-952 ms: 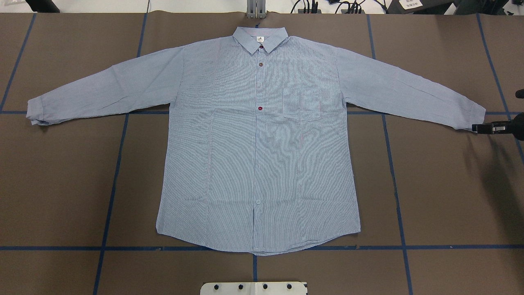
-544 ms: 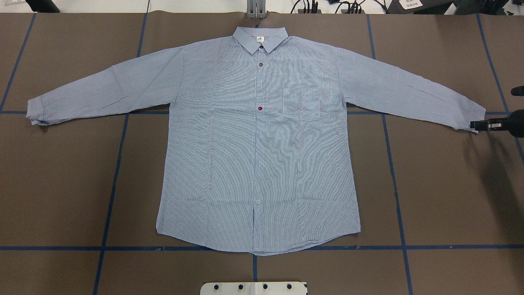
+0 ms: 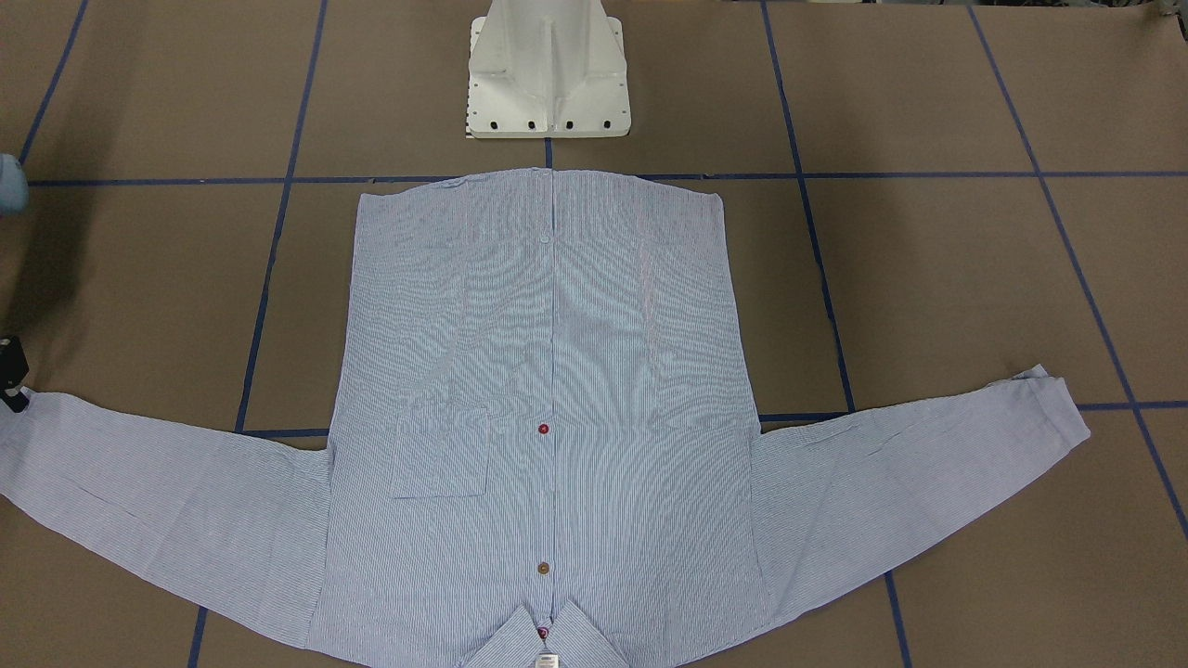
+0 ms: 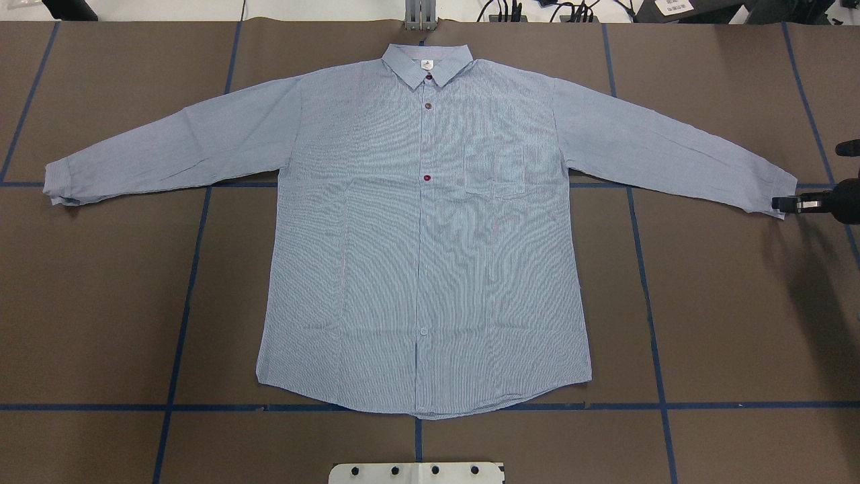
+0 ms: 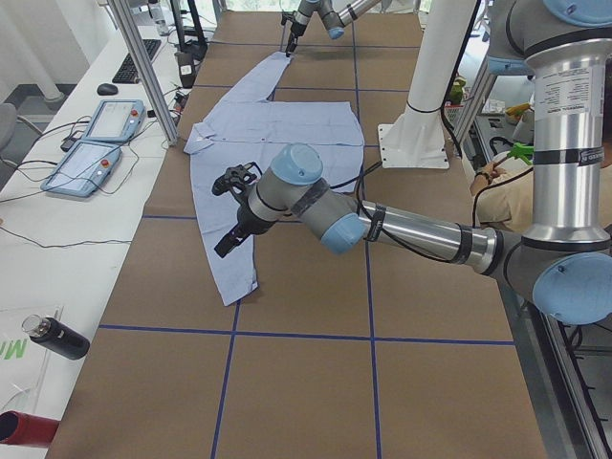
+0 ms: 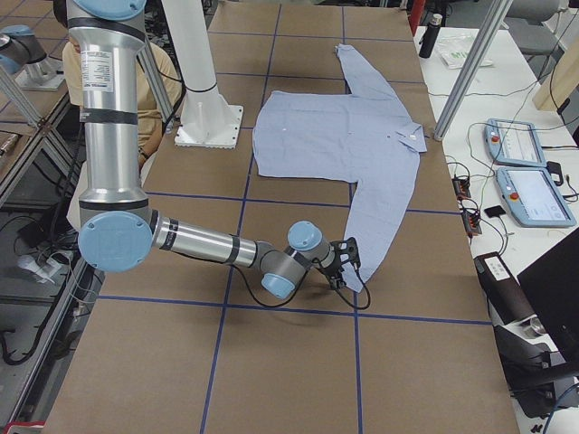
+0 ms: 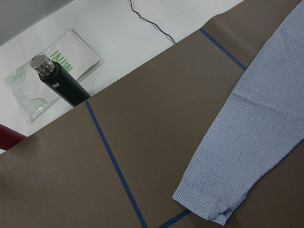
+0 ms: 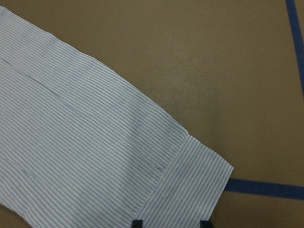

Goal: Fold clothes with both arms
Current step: 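Lower the right gripper to the cuff of the sleeve nearest it and grasp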

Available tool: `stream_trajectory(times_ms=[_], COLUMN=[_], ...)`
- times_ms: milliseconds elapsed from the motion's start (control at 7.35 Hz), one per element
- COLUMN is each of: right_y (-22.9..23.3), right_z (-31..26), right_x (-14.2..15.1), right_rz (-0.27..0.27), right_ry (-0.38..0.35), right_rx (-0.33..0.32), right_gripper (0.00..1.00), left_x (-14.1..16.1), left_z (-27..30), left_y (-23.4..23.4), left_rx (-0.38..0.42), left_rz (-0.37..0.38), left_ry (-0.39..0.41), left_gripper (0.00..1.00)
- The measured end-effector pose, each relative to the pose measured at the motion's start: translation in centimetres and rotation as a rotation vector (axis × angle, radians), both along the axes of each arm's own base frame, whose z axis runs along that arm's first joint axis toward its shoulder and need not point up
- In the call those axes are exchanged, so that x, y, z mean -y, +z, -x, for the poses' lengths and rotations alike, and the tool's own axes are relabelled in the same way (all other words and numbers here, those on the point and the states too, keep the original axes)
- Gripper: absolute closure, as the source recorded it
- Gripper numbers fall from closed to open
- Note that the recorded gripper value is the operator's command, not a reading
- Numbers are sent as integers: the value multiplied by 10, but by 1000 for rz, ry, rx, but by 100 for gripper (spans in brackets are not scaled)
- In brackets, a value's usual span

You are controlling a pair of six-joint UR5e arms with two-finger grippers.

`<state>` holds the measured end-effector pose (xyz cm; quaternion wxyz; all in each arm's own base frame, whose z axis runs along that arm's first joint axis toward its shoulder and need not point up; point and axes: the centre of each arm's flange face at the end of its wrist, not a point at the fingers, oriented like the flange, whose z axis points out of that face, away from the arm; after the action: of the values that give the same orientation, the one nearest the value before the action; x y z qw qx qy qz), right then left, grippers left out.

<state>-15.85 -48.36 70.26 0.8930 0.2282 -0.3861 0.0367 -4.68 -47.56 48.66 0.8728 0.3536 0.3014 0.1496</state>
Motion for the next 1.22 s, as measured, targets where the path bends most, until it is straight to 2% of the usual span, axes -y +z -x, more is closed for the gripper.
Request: stream_trajectory(times_ms=[136, 408, 952, 1224], right_y=[0, 0, -10, -49], right_z=[1, 2, 3, 10], right_x=[0, 0, 1, 11], right_rz=[0, 0, -14, -42], right_ry=[-1, -3, -7, -11], right_rx=[0, 0, 13, 53], right_gripper=[53, 100, 100, 100], left_x=[0, 0, 0, 0], left_z=[0, 0, 0, 0], left_y=[0, 0, 0, 0], left_rx=[0, 0, 0, -1], left_rz=[-1, -2, -5, -3], left_ry=[0, 0, 0, 0], left_gripper=[0, 0, 0, 0])
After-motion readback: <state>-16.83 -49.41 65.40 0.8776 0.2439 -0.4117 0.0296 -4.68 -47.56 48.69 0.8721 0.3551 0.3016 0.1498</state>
